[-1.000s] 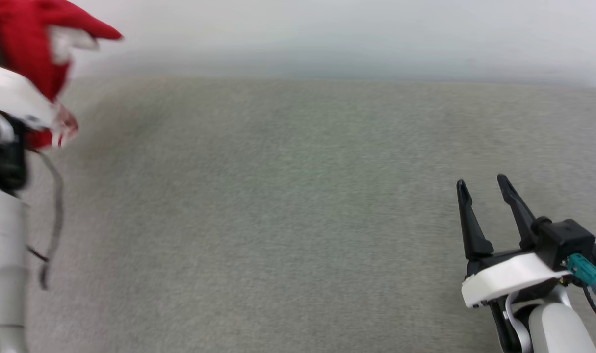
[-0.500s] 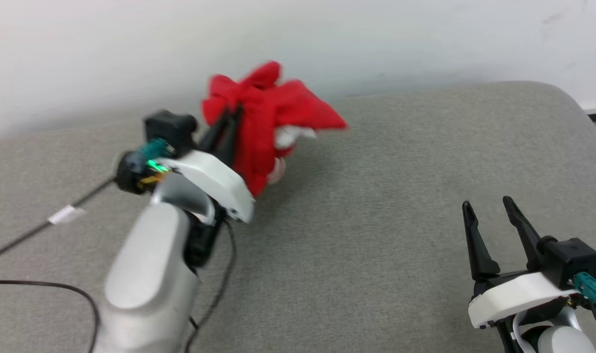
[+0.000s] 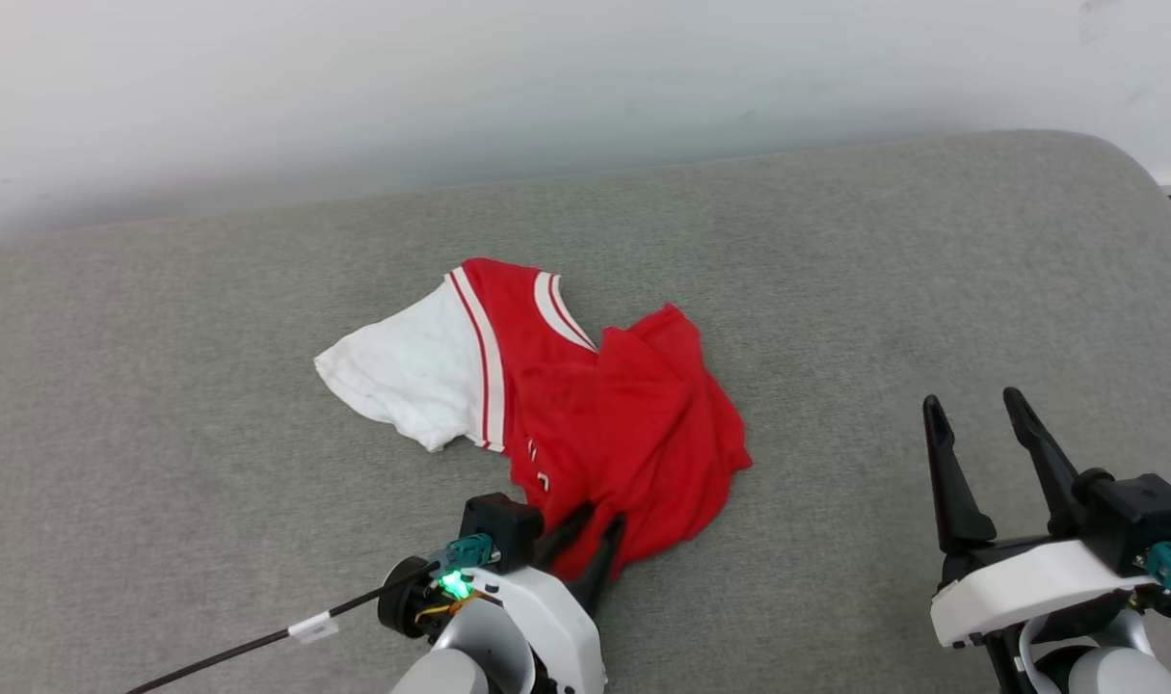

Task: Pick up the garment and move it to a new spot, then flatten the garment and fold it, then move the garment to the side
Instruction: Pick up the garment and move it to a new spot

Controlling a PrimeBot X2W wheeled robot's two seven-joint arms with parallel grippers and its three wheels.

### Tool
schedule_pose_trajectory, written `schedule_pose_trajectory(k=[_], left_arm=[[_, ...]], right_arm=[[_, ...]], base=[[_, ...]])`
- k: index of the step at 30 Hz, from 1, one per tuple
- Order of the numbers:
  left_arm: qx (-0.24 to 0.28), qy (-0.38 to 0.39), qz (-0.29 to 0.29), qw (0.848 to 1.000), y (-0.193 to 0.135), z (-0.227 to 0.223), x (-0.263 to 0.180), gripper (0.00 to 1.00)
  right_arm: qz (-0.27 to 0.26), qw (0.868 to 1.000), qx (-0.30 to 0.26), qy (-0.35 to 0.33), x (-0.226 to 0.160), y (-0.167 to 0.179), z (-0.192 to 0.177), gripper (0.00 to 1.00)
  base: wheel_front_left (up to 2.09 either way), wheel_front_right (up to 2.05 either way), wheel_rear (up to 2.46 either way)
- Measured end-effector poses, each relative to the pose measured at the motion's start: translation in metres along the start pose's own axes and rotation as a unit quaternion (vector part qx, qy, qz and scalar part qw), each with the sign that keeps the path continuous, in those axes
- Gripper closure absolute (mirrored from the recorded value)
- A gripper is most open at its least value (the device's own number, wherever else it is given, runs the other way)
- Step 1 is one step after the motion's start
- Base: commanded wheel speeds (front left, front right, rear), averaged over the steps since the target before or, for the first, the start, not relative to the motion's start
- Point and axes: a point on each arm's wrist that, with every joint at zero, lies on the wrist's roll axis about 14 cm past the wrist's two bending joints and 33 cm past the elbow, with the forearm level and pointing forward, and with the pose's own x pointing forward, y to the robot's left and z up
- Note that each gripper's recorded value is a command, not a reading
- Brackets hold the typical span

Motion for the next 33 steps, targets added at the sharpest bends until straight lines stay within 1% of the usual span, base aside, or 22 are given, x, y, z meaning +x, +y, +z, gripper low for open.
schedule_pose_trajectory(k=[2,5,9,12,15,19,21,26,33], left_arm=[[0.0,-0.03,0.005,1.0,0.001,0.013,-0.003,0.0],[0.017,-0.099,0.02,0.995,0.006,0.046,-0.009,0.0],[0.045,-0.194,0.046,0.979,0.014,0.095,-0.025,0.0],[0.062,-0.236,0.074,0.967,0.025,0.117,-0.041,0.0],[0.077,-0.263,0.117,0.955,0.045,0.132,-0.059,0.0],[0.086,-0.282,0.182,0.938,0.079,0.141,-0.085,0.0],[0.089,-0.278,0.209,0.933,0.093,0.136,-0.096,0.0],[0.09,-0.262,0.24,0.931,0.107,0.12,-0.113,0.0],[0.083,-0.252,0.25,0.931,0.107,0.107,-0.12,0.0]], right_arm=[[0.006,1.0,0.001,0.0,0.003,0.004,0.0,0.0],[0.013,1.0,-0.001,-0.002,0.007,0.008,0.001,0.0],[0.021,1.0,-0.004,-0.008,0.009,0.013,0.006,0.0],[0.024,1.0,-0.005,-0.012,0.009,0.015,0.01,0.0],[0.03,0.999,-0.005,-0.012,0.007,0.019,0.011,0.0],[0.036,0.999,-0.005,-0.014,0.005,0.024,0.014,0.0],[0.038,0.999,-0.004,-0.008,0.002,0.024,0.012,0.0],[0.039,0.999,-0.002,-0.002,-0.004,0.025,0.008,0.0],[0.041,0.999,0.001,-0.003,-0.01,0.027,0.009,0.0]], base=[[0.0,0.0,0.0],[0.0,0.0,0.0],[0.0,0.0,0.0],[0.0,0.0,0.0],[0.0,0.0,0.0],[0.0,0.0,0.0],[0.0,0.0,0.0],[0.0,0.0,0.0],[0.0,0.0,0.0]])
